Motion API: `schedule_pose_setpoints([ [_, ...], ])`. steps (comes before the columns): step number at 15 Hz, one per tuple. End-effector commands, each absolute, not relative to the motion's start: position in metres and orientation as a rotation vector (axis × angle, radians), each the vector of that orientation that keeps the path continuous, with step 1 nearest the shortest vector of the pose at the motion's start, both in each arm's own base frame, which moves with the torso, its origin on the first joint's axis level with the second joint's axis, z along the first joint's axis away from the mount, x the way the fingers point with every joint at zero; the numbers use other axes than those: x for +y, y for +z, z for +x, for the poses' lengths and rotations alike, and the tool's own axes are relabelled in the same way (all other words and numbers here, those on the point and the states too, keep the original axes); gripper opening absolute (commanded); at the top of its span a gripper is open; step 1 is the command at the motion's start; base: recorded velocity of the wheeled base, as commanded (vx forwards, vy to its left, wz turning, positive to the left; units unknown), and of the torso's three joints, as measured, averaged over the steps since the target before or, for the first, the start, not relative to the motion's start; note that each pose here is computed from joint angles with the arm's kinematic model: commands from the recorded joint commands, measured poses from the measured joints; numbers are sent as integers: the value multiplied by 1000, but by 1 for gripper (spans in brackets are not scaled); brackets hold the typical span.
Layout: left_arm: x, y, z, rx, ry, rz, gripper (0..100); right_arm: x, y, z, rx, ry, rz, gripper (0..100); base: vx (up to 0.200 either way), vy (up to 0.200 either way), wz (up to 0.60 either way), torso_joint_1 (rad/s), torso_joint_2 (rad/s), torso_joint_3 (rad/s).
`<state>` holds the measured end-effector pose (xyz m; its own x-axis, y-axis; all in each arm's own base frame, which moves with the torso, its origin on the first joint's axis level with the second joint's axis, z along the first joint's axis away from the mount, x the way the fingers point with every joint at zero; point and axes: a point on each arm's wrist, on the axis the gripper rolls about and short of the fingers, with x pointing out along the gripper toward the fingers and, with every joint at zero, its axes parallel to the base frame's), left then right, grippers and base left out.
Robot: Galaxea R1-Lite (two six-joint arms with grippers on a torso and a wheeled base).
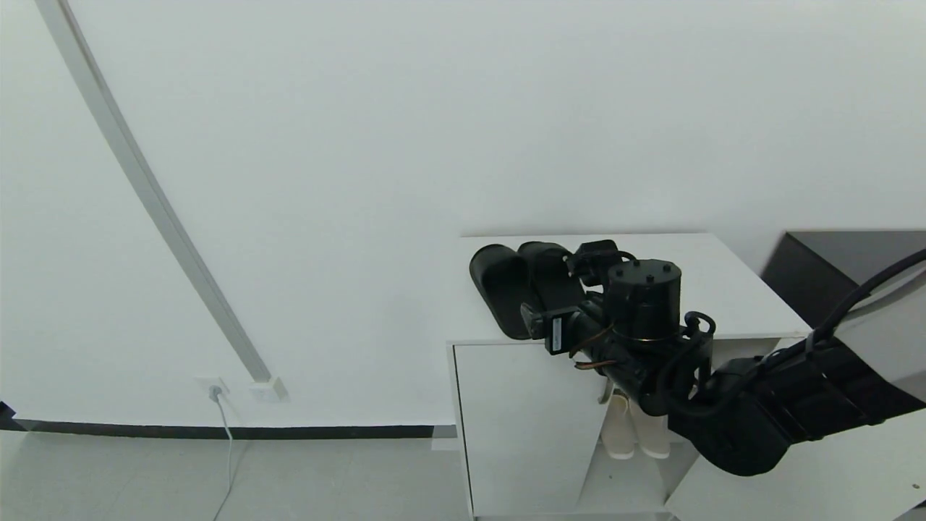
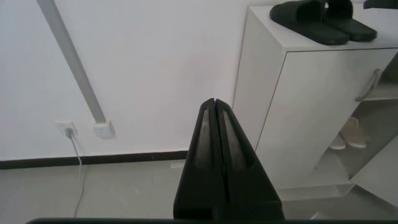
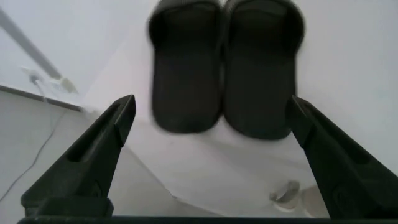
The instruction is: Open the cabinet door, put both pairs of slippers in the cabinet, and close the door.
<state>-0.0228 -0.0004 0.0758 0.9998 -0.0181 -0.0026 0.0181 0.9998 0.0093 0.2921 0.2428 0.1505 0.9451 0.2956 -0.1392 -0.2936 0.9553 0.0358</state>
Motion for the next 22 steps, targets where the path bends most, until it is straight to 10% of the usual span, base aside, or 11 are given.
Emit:
schedule_pose_setpoints([
  [1, 0, 76, -23, 3, -18, 9, 0, 243, 152, 292, 138, 300, 17, 100, 200, 0, 0, 12, 7, -7],
  [22, 0, 76, -23, 1, -17, 11, 0, 276, 111, 346, 155, 347, -16, 100, 38, 0, 0, 0, 1, 0],
])
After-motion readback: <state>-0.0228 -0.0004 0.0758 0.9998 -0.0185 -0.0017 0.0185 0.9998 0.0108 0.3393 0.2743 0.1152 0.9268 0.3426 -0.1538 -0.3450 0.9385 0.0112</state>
